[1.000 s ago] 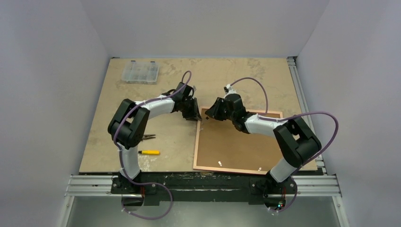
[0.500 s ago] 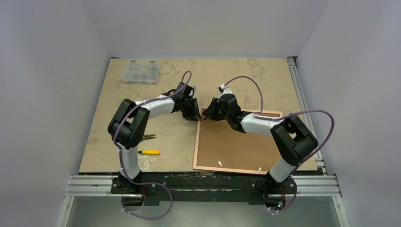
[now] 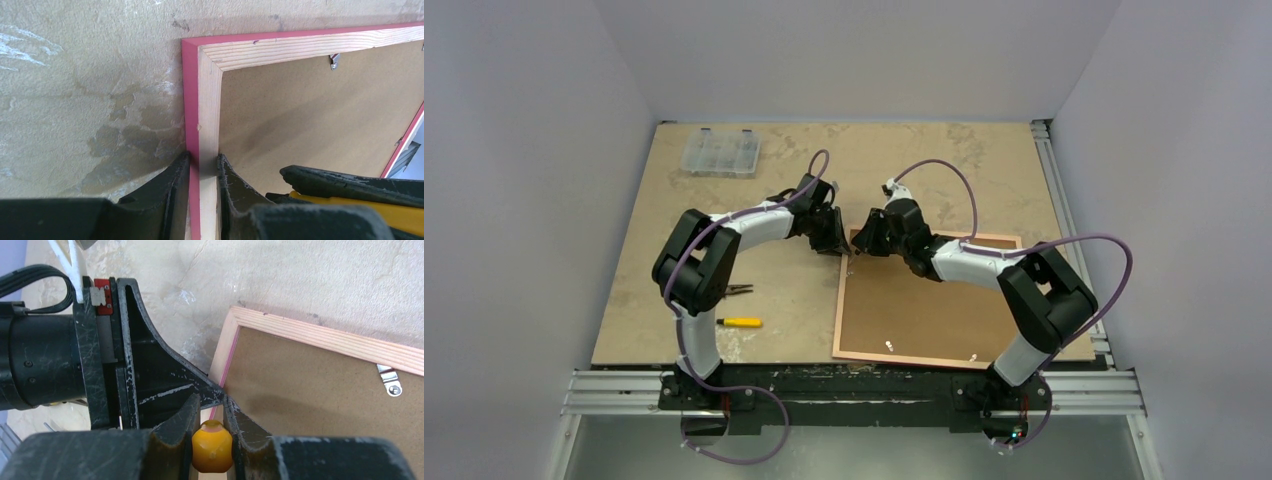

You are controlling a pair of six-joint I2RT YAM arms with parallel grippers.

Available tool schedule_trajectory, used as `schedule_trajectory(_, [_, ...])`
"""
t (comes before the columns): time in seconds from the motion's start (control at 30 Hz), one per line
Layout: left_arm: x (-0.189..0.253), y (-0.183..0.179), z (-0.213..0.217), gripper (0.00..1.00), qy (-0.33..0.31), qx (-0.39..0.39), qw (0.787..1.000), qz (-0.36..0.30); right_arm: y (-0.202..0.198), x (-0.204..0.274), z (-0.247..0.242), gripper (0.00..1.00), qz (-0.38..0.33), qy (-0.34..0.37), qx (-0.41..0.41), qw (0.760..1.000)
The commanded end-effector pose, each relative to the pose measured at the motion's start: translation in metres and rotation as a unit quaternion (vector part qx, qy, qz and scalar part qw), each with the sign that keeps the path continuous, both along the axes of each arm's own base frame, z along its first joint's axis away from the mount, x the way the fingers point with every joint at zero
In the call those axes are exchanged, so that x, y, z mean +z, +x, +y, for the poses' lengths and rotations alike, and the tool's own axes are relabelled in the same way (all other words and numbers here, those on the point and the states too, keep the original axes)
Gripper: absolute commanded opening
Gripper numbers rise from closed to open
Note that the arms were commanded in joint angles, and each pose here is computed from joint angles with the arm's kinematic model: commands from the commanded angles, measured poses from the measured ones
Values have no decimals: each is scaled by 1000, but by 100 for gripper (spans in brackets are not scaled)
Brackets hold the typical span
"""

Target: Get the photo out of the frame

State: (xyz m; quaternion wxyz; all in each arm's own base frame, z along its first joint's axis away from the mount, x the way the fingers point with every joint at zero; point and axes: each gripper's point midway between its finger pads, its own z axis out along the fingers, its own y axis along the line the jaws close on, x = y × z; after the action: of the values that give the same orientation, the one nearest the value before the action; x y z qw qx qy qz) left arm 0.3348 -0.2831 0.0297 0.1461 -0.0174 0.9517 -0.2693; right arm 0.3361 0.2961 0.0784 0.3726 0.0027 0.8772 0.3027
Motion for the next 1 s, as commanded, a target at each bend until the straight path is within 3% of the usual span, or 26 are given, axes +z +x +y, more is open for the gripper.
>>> schedule_trajectory(0.0, [7,6,4,0,10,4,1000,-11,-18,9,9,0,6,2,34,999])
schedule_trajectory(0.73, [4,7,4,0,14,4,1000,-10,-43,-3,10,0,15,-30,75,997])
schedule_trajectory(0.97, [5,7,4,0,14,3,1000,-11,-47,-6,5,0,16,-81,77,994])
